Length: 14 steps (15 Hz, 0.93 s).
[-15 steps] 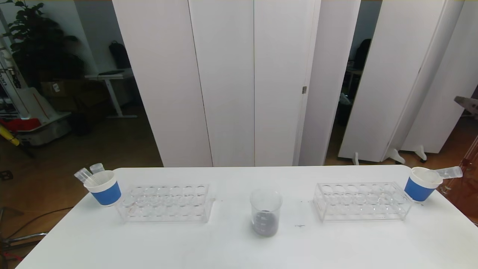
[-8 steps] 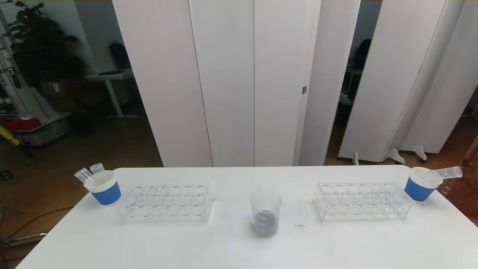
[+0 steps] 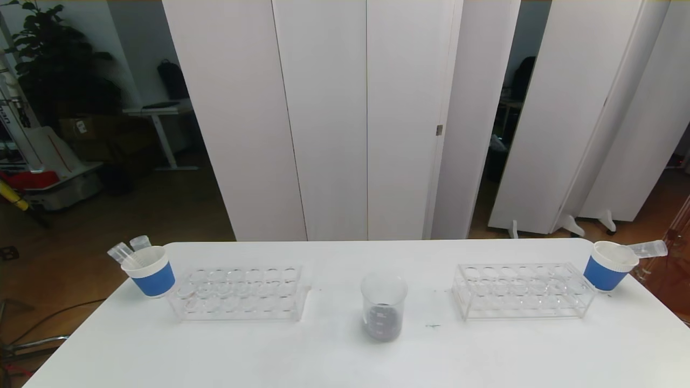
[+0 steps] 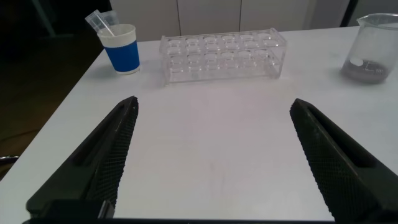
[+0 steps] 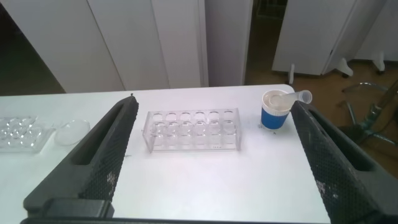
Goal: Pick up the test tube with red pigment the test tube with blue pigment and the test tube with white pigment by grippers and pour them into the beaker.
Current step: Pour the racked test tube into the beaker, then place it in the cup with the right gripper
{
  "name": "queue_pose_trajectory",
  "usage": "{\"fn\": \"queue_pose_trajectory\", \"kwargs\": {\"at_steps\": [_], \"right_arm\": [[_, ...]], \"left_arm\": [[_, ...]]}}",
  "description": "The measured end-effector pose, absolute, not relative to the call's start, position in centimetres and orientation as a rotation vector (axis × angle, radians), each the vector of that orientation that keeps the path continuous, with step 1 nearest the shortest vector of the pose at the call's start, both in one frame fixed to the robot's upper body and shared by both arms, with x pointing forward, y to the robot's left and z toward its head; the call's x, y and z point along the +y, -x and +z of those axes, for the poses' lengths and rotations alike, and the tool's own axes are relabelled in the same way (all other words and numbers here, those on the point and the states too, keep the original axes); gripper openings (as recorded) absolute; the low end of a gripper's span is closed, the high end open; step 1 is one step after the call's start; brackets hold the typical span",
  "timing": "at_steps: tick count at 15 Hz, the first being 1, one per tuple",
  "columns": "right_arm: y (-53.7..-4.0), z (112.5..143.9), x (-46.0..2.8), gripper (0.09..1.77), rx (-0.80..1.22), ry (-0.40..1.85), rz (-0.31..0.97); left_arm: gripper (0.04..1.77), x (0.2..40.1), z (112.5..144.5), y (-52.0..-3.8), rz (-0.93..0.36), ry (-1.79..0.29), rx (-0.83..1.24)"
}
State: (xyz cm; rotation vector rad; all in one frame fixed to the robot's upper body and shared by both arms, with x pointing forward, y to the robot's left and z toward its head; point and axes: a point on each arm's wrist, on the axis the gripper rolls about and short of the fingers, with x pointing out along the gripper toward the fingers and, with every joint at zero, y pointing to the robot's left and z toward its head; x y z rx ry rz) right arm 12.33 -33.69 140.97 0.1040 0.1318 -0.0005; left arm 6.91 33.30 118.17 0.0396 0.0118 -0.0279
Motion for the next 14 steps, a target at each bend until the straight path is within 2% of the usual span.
{"fn": "queue_pose_trajectory", "kwargs": {"at_steps": [2,6,12,14], "right_arm": [[-9.8,139.3,-33.6,1.75,0.141,-0.099,-0.016],[-6.7,134.1,-33.6,1.75,0.158,-0.096,0.0],[-5.3,124.6,-33.6,1.75,0.245,-0.094,0.002],[-5.1,122.4,-33.6,1.75,0.251,-0.091,0.001]], "left_arm": [[1.74,33.3,118.2,-6.9,-0.028,-0.039,0.011],[1.74,33.3,118.2,-6.9,-0.028,-0.04,0.011],[1.74,33.3,118.2,-6.9,-0.028,-0.04,0.012],[1.74,33.3,118.2,-6.9,-0.028,-0.04,0.012]]}}
